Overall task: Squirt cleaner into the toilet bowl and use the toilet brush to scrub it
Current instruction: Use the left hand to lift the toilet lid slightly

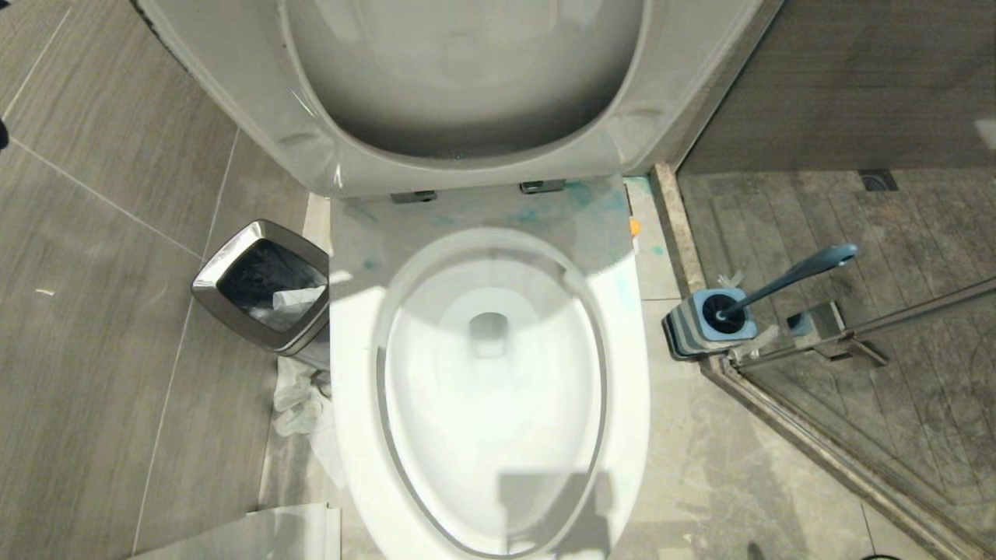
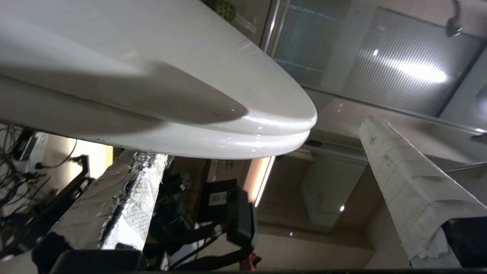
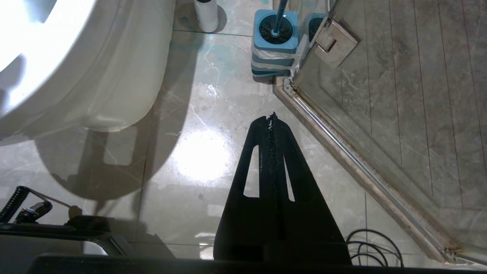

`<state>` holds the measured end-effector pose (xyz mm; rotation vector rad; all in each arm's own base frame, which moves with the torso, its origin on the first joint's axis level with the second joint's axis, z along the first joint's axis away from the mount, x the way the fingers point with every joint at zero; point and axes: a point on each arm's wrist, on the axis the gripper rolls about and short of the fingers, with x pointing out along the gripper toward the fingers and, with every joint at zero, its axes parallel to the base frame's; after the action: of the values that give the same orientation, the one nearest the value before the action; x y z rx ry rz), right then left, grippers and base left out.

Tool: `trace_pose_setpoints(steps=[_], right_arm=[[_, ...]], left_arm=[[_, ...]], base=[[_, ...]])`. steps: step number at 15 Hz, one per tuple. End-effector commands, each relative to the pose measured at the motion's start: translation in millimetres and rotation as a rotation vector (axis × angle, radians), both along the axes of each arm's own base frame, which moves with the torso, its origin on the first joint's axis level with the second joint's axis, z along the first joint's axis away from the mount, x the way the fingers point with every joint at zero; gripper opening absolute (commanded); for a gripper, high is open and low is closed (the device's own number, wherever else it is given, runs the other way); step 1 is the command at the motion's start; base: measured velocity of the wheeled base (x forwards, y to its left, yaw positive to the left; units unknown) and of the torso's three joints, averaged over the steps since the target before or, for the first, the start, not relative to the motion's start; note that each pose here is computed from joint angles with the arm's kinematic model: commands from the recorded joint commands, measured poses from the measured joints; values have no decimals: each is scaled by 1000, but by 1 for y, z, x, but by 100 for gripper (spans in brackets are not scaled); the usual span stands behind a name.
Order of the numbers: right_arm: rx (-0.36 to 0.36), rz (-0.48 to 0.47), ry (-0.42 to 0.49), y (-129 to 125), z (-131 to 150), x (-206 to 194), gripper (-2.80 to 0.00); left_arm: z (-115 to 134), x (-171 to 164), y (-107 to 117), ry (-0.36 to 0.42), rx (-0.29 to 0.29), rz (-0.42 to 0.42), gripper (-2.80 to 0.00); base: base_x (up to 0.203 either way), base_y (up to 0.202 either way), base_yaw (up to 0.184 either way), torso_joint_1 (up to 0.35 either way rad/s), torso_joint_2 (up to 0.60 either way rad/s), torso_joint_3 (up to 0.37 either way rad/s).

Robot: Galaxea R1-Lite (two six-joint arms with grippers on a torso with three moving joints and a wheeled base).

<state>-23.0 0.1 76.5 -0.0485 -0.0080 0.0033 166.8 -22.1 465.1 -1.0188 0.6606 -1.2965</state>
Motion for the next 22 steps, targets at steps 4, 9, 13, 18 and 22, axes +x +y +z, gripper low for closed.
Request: trace_pose_setpoints(steps=[4,9,13,18,22], right_arm=[[-1,1,0,0,0,0,-280],[-1,1,0,0,0,0,-280],[-1,1,0,0,0,0,-280],[-1,0,0,0,0,0,-280],[-1,1,0,0,0,0,-280]], left_arm=[[9,16,0,-80,-78,39,0],[15,27,1,-215,-167,116,0],[11,43,2,-333,-189,176,0],[13,67,3,-427,-220,256,0],[5,83,2,-506,-195,308,0]], base=[[0,0,0,0,0,0],[0,0,0,0,0,0],[0,0,0,0,0,0],[0,0,0,0,0,0],[0,0,0,0,0,0]])
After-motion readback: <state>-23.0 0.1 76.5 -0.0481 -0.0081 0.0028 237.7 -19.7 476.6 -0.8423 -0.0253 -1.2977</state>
